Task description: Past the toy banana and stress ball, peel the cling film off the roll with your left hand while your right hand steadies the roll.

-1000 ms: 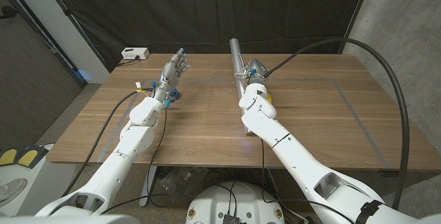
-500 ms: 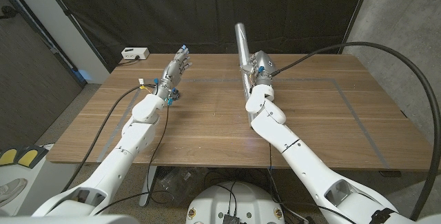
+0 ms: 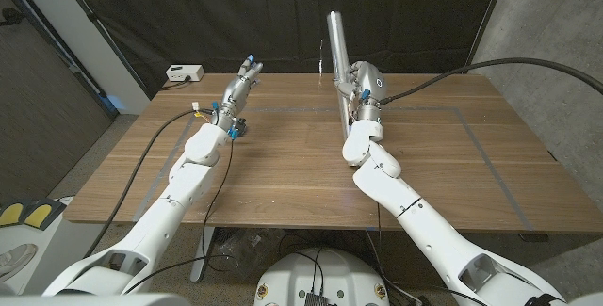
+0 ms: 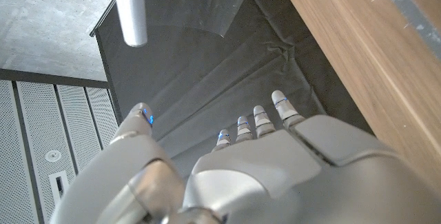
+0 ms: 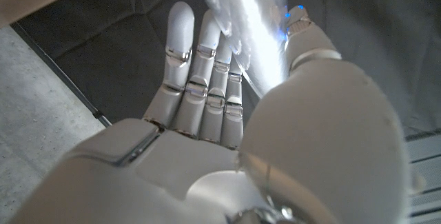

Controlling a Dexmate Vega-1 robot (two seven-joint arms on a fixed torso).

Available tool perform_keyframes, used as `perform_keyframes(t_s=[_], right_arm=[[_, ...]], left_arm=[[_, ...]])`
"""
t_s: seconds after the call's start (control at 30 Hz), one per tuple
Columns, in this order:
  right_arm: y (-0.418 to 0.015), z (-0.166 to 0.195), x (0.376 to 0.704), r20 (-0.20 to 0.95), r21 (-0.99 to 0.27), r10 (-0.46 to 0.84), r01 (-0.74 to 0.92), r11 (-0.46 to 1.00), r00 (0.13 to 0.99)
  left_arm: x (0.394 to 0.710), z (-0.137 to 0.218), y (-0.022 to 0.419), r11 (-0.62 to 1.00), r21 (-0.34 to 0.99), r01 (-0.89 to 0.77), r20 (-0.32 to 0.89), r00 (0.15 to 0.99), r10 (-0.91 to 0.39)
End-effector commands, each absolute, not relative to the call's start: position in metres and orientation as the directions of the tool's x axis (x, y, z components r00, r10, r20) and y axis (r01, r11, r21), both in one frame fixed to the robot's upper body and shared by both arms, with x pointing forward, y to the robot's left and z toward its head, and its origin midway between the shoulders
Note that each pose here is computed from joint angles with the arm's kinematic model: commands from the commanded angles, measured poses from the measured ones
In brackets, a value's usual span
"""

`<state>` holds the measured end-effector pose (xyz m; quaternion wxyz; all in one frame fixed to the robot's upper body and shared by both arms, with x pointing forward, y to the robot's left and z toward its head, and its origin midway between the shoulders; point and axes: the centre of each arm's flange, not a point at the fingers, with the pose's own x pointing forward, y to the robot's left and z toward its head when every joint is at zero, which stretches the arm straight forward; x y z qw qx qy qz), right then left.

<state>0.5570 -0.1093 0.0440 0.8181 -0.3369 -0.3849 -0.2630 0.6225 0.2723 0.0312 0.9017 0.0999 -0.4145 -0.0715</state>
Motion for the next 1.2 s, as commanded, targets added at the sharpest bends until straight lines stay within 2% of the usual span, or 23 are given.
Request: perform_keyframes(t_s=[0.03,0.63,0.77,1.0,1.2], right_arm=[[-0.118,0.049,0.534,0.891,-0.256,-0.136,0.728,0.636,0.433],[-0.126,0.05,0.502,0.973,-0.09,-0.125,0.816,0.571,0.195],[-0.127,0.05,0.498,0.979,-0.067,-0.119,0.812,0.579,0.166],[-0.124,0.049,0.492,0.983,-0.069,-0.092,0.787,0.613,0.158],[-0.12,0.051,0.484,0.988,-0.082,-0.046,0.76,0.645,0.146]], left_arm=[[0.617,0.048,0.258,0.965,0.258,-0.044,0.785,0.592,-0.183],[0.618,0.069,0.242,0.957,0.284,-0.061,0.818,0.536,-0.208],[0.615,0.071,0.238,0.961,0.263,-0.089,0.83,0.528,-0.178],[0.606,0.071,0.228,0.974,0.14,-0.18,0.854,0.52,-0.026],[0.601,0.078,0.219,0.975,0.09,-0.204,0.877,0.48,0.019]])
